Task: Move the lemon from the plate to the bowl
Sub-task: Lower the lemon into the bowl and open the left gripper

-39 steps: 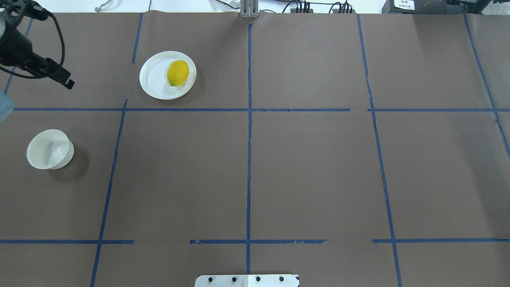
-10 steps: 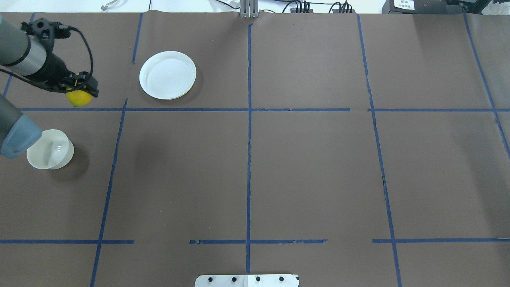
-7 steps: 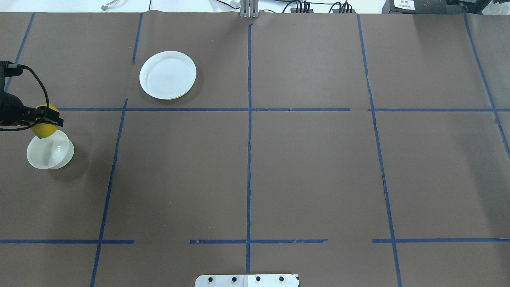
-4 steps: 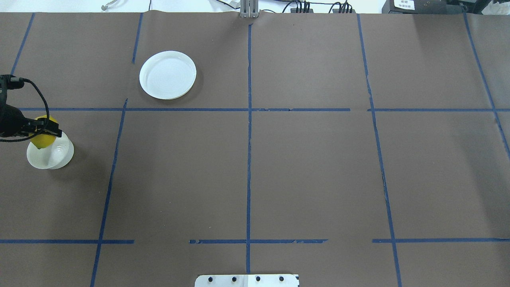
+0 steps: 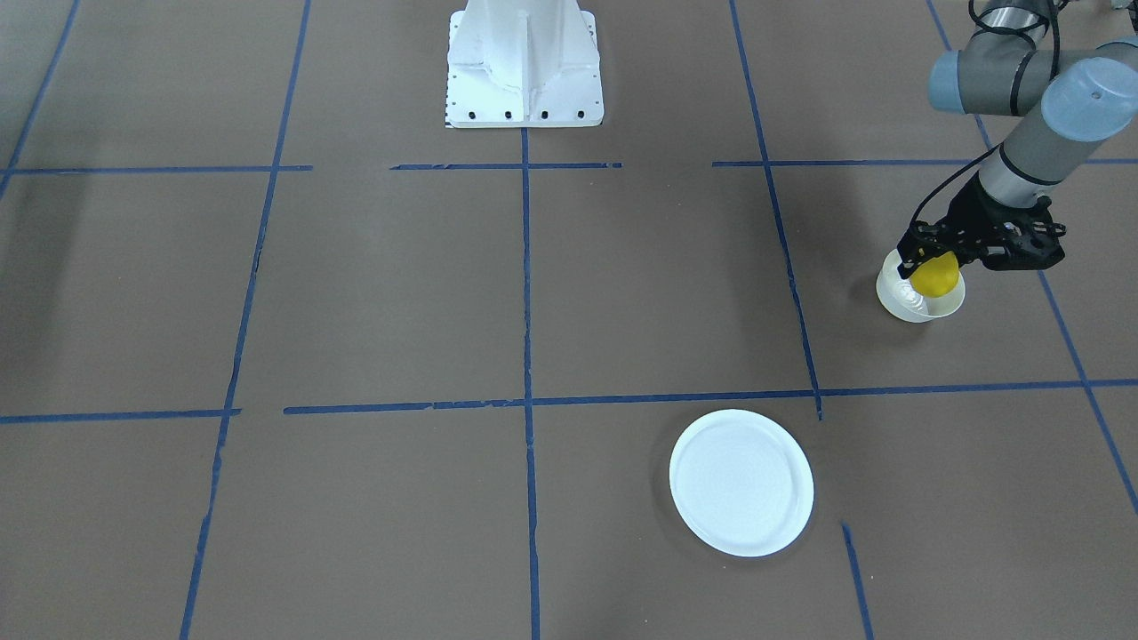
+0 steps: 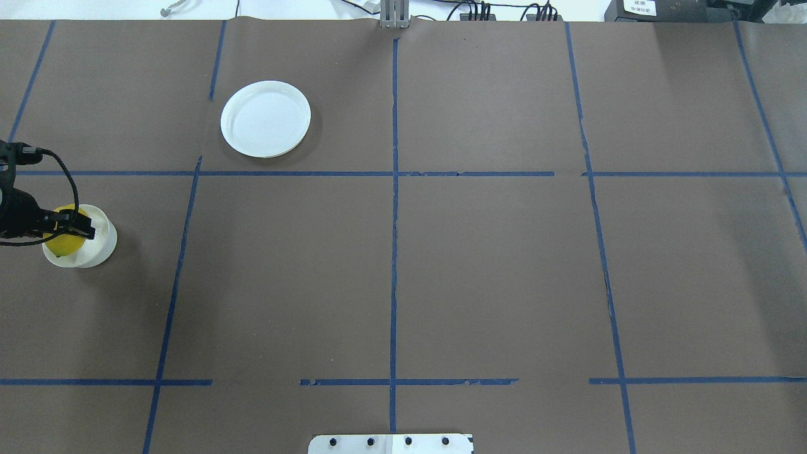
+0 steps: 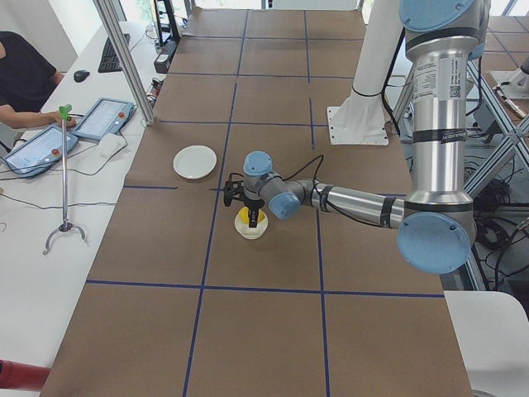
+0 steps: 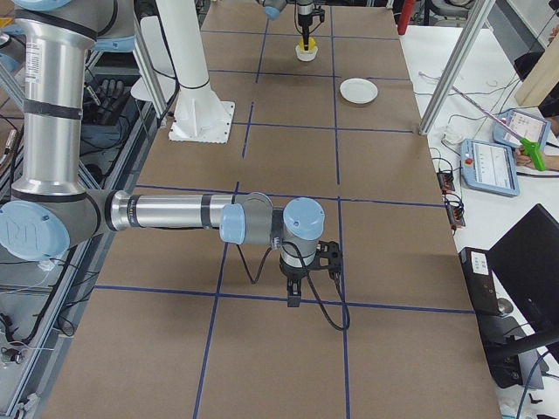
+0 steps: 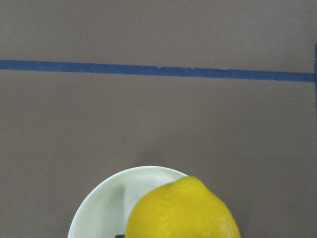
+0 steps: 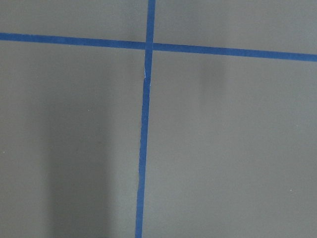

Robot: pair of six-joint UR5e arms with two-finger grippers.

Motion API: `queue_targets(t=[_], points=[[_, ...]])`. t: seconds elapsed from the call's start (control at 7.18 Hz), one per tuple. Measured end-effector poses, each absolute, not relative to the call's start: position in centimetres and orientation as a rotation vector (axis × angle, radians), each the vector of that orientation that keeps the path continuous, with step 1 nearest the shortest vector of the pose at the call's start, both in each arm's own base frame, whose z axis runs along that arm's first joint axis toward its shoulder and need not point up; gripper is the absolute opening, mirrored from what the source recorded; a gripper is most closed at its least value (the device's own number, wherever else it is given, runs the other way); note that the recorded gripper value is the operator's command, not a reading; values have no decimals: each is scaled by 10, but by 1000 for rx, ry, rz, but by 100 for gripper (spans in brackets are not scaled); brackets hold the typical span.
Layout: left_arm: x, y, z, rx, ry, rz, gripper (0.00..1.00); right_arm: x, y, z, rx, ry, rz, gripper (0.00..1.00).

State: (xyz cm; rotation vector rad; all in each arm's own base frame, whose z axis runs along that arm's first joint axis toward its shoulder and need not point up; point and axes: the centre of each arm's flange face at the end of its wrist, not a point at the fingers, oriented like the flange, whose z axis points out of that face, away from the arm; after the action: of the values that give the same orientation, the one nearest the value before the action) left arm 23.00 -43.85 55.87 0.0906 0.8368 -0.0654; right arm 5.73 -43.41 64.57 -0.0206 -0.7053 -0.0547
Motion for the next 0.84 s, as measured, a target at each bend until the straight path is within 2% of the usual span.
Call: queue_targets(t=[0.42,0.84], points=[[230,-436,558,87,838,-62,100,57,-434,646,-21,-706,-55,100],[222,-436,526,123,868,-13,100,57,-434,645,-20,-706,-55,100]])
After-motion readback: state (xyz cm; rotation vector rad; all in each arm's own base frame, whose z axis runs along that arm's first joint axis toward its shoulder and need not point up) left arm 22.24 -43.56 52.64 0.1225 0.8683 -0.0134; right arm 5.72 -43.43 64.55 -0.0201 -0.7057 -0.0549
